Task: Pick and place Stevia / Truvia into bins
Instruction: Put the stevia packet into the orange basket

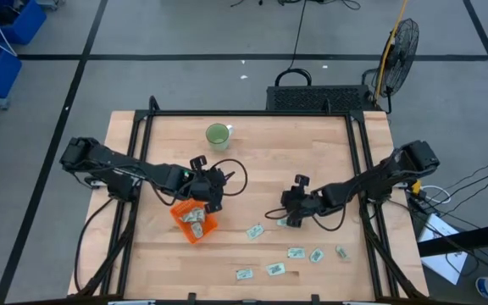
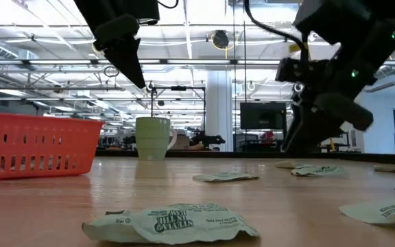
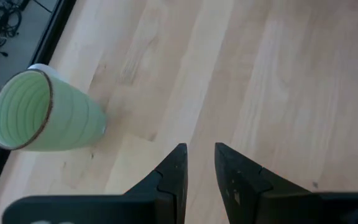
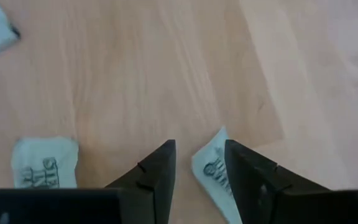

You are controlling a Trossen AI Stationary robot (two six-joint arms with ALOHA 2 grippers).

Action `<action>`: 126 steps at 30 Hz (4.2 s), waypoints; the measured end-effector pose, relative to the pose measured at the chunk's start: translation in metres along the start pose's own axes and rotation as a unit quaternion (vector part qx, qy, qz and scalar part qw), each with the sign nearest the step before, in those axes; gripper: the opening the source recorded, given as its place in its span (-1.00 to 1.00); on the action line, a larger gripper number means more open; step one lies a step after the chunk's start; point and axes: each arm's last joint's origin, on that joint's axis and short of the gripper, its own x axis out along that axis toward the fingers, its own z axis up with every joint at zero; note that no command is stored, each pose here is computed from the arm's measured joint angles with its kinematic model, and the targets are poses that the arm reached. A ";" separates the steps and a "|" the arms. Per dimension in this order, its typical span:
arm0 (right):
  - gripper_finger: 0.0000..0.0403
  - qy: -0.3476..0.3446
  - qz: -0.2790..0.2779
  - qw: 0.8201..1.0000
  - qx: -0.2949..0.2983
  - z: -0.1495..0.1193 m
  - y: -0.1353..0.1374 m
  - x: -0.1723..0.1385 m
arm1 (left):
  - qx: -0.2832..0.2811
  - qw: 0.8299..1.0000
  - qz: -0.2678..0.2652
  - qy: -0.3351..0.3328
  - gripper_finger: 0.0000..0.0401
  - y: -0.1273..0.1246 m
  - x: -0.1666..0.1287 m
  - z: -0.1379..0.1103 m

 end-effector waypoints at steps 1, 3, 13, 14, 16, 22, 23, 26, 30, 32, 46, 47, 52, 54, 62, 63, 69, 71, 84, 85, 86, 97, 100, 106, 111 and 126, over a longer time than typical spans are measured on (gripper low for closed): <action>-0.35 0.007 -0.001 1.000 -0.005 -0.003 0.001 0.003 | -0.003 1.000 0.000 0.000 -0.56 0.000 0.000 0.000; -0.35 0.019 -0.007 1.000 -0.015 -0.012 0.003 0.008 | -0.004 1.000 0.000 -0.001 -0.56 0.000 0.000 0.000; -0.49 -0.036 -0.027 0.999 0.007 -0.027 -0.002 0.016 | -0.010 1.000 -0.003 -0.009 -0.56 -0.001 0.000 0.002; -0.55 -0.039 -0.026 0.999 0.007 -0.027 -0.003 0.017 | -0.010 1.000 -0.004 -0.009 -0.56 -0.001 0.000 0.002; -0.68 -0.041 -0.026 0.999 0.004 -0.027 -0.004 0.018 | -0.012 1.000 -0.004 -0.011 -0.56 -0.001 0.000 0.002; -0.97 -0.037 -0.041 0.998 -0.023 -0.027 -0.012 0.021 | -0.021 0.999 -0.011 -0.026 -0.56 -0.002 0.000 0.005; -0.97 -0.043 -0.040 0.998 -0.036 -0.025 -0.012 0.020 | -0.022 0.999 -0.015 -0.027 -0.56 -0.002 0.000 0.006; -0.99 -0.090 -0.033 0.994 -0.055 -0.014 -0.013 0.017 | 0.010 0.999 -0.043 -0.025 -0.56 -0.005 0.000 0.007; -0.99 -0.176 0.002 0.984 -0.029 0.008 -0.016 0.011 | 0.098 0.990 -0.081 -0.054 -0.56 -0.010 -0.002 0.012; -1.00 -0.217 0.049 0.975 -0.010 0.018 -0.018 0.009 | 0.130 0.985 -0.086 -0.079 -0.56 -0.013 -0.003 0.016; -0.80 -0.086 0.039 0.995 0.024 -0.004 -0.030 0.015 | 0.147 0.978 -0.116 -0.095 -0.56 -0.017 0.002 0.013; -0.75 -0.077 0.038 0.996 0.025 -0.006 -0.030 0.015 | 0.148 0.978 -0.115 -0.091 -0.56 -0.017 0.004 0.010; -0.50 -0.081 0.017 0.996 0.024 -0.006 -0.031 0.016 | 0.151 0.979 -0.112 -0.074 -0.56 -0.016 0.012 0.001; -0.41 -0.086 0.004 0.996 0.021 -0.005 -0.031 0.017 | 0.150 0.980 -0.110 -0.068 -0.56 -0.016 0.015 -0.002; -0.32 -0.070 -0.004 0.997 0.012 -0.011 -0.026 0.031 | 0.144 0.982 -0.106 -0.056 -0.56 -0.015 0.020 -0.009; -0.33 -0.069 -0.004 0.998 0.012 -0.012 -0.025 0.034 | 0.143 0.983 -0.104 -0.057 -0.56 -0.015 0.020 -0.009; -0.52 -0.067 -0.037 0.997 -0.004 -0.014 -0.024 0.040 | 0.135 0.984 -0.102 -0.064 -0.56 -0.013 0.021 -0.006; -0.67 -0.068 -0.044 0.997 -0.011 -0.014 -0.025 0.039 | 0.130 0.984 -0.102 -0.065 -0.56 -0.012 0.021 -0.006; -0.99 -0.187 0.003 0.982 -0.011 0.014 -0.027 0.025 | 0.115 0.984 -0.101 -0.087 -0.56 -0.009 0.023 0.000; -1.00 -0.213 0.025 0.977 -0.006 0.019 -0.027 0.020 | 0.117 0.984 -0.101 -0.094 -0.56 -0.010 0.022 0.002; -1.00 -0.241 0.047 0.969 0.003 0.025 -0.027 0.015 | 0.118 0.983 -0.100 -0.102 -0.56 -0.010 0.022 0.003; -1.00 -0.351 0.204 0.912 0.059 0.049 -0.034 -0.005 | 0.148 0.969 -0.103 -0.166 -0.56 -0.013 0.018 0.015; -1.00 -0.335 0.203 0.917 0.073 0.047 -0.037 -0.002 | 0.152 0.966 -0.118 -0.171 -0.56 -0.013 0.018 0.016; -1.00 -0.362 0.199 0.907 0.080 0.052 -0.042 -0.004 | 0.141 0.961 -0.143 -0.189 -0.56 -0.018 0.028 0.021; -1.00 -0.377 0.201 0.901 0.084 0.055 -0.042 -0.006 | 0.147 0.960 -0.135 -0.197 -0.56 -0.020 0.041 0.024; -1.00 -0.379 0.201 0.899 0.085 0.055 -0.042 -0.007 | 0.135 0.962 -0.130 -0.197 -0.56 -0.011 0.046 0.027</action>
